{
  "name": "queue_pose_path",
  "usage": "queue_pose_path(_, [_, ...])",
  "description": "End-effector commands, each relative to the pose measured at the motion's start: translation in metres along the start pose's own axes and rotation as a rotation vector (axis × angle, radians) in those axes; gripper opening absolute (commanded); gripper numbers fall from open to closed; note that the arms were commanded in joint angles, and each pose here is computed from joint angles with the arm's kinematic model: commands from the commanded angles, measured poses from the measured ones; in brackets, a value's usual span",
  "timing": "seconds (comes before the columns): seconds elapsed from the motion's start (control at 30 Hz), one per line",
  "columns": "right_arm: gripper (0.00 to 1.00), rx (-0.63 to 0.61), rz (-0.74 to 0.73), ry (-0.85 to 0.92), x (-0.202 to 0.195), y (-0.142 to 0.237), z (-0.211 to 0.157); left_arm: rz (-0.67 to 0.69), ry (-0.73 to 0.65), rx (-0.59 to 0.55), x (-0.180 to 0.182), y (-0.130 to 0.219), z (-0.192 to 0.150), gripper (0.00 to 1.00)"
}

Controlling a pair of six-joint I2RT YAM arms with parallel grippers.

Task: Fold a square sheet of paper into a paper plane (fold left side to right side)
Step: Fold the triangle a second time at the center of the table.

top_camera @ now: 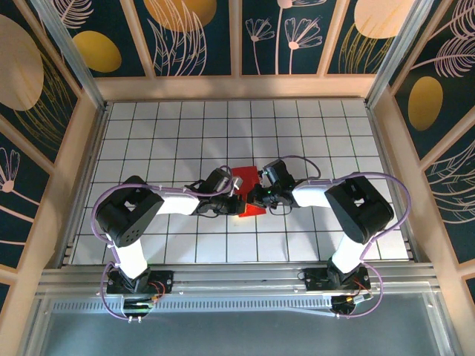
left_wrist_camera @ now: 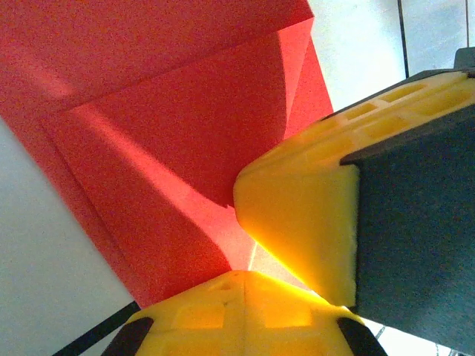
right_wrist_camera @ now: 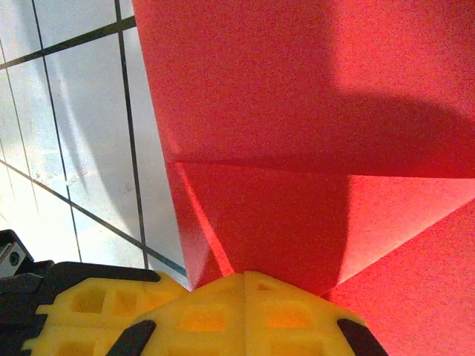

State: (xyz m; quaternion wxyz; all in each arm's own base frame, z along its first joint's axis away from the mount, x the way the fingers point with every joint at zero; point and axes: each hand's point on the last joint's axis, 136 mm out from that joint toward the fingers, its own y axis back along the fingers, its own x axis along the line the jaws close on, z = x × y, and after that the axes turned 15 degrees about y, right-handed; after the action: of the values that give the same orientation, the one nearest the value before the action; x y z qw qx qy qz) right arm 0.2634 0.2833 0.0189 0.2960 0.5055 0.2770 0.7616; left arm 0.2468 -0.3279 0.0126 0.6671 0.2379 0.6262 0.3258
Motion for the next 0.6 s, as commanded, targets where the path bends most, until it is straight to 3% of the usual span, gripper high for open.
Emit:
queue_pose_path(0.0, [0.00,0.050,-0.079,-0.015,-0.024,-0.008,-0.018,0.152,0.051,0.026,0.039,-0.002,-0.014,0.00])
queue_pose_path(0.57, [0.00,-0.010,-0.152,-0.024,-0.067,0.011,0.016,0.198,0.060,0.036,0.054,0.000,-0.022,0.00])
